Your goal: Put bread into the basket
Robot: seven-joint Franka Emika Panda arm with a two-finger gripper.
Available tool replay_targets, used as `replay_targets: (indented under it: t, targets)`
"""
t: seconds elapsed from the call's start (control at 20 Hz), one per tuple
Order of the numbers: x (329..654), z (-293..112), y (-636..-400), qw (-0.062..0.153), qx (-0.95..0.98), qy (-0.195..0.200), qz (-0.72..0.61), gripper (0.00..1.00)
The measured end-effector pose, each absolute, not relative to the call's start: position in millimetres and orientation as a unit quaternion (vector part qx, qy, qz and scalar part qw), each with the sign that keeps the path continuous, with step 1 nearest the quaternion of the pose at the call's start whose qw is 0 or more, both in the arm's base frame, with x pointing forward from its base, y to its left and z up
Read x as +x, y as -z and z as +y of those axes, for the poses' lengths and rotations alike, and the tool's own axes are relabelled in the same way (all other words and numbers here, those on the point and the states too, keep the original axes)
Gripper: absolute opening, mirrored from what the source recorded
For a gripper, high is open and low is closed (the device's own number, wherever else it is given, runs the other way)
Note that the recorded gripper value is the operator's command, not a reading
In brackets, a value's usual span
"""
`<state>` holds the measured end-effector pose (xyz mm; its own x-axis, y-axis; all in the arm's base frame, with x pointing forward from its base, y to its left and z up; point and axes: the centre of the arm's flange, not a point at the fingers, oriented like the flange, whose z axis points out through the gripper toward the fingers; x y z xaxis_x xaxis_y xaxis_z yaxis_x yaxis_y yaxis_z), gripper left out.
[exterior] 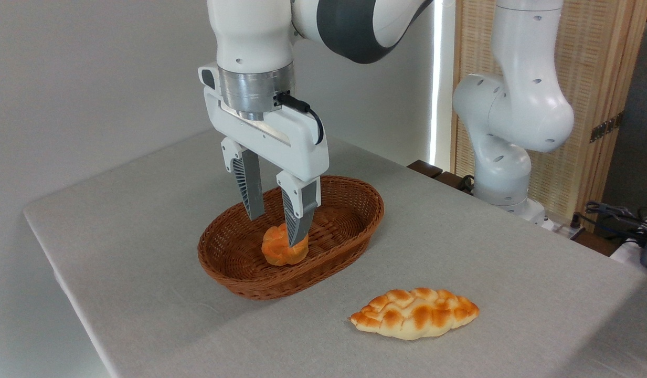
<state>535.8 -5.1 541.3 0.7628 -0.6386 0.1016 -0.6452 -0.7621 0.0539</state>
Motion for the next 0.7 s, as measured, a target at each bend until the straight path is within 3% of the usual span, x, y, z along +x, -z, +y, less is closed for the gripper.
replay_targets:
  t: [0.3, 0.45, 0.7]
  targets:
    - [533.7, 2.6, -529.8, 0.047, 0.930, -0.027, -0.365, 1.00]
    - [528.9, 25.3, -515.8, 0.052, 0.924, -0.016, -0.378, 1.00]
    - [514.5, 68.7, -488.1, 0.038, 0.910, 0.020, -0.413, 1.00]
